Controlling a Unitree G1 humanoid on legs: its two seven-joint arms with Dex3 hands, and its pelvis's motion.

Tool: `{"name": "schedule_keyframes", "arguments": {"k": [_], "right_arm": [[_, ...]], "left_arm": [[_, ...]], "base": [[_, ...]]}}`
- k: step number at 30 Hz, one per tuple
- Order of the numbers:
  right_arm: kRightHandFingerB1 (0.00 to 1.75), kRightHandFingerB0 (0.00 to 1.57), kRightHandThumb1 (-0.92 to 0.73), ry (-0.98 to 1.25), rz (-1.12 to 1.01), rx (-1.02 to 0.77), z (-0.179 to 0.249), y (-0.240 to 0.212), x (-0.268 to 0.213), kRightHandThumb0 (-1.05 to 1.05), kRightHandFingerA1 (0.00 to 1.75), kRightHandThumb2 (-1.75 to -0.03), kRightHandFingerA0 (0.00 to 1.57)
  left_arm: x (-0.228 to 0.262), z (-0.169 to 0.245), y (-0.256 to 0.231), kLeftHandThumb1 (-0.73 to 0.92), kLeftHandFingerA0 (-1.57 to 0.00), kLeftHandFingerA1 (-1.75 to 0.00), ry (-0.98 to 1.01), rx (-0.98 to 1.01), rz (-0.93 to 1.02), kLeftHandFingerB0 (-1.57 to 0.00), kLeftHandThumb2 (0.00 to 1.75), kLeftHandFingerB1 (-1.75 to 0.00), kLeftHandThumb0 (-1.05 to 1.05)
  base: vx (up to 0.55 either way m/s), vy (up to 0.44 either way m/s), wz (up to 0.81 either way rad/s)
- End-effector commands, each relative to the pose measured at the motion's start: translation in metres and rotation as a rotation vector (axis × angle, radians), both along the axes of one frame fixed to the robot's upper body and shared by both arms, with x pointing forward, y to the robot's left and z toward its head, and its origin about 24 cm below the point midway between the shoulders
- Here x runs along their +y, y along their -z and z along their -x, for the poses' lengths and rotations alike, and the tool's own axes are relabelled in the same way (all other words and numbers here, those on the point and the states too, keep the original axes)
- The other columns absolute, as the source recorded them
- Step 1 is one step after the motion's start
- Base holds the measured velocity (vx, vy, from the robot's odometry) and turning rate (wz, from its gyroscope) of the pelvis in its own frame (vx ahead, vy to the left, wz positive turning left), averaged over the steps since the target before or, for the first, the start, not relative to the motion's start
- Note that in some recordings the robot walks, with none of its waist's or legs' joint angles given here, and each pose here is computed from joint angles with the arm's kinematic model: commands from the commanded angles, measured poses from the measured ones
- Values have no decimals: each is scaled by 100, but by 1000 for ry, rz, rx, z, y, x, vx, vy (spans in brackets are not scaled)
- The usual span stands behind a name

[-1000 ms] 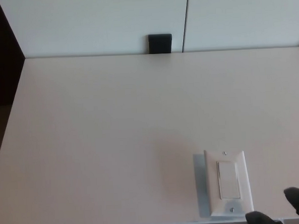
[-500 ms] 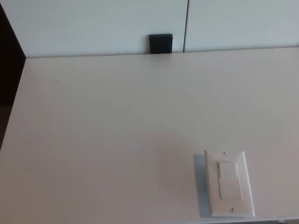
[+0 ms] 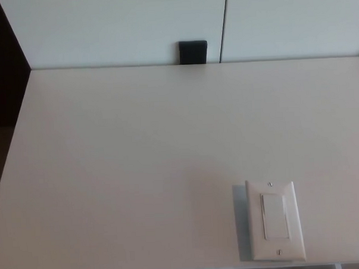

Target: The robot walk towards a table in front and then clicks the light switch button using the right hand's index finger

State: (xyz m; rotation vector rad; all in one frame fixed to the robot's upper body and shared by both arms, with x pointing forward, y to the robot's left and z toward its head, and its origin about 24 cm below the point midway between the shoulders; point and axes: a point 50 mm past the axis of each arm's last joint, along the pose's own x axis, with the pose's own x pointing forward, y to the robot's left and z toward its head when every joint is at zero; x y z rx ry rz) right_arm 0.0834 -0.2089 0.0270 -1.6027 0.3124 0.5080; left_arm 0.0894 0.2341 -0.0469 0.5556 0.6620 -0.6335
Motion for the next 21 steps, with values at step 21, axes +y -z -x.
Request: {"name": "schedule_keyframes", "arguments": {"k": [21], "right_arm": [[47,0,-52,108,-266,301,-49,59,-1,-33,51,-103,6]], "left_arm": [[17,-15,-9,61,-56,-42,-63,-74,-42,-48,58,-37,-38]], "base": [[0,0,0]]}}
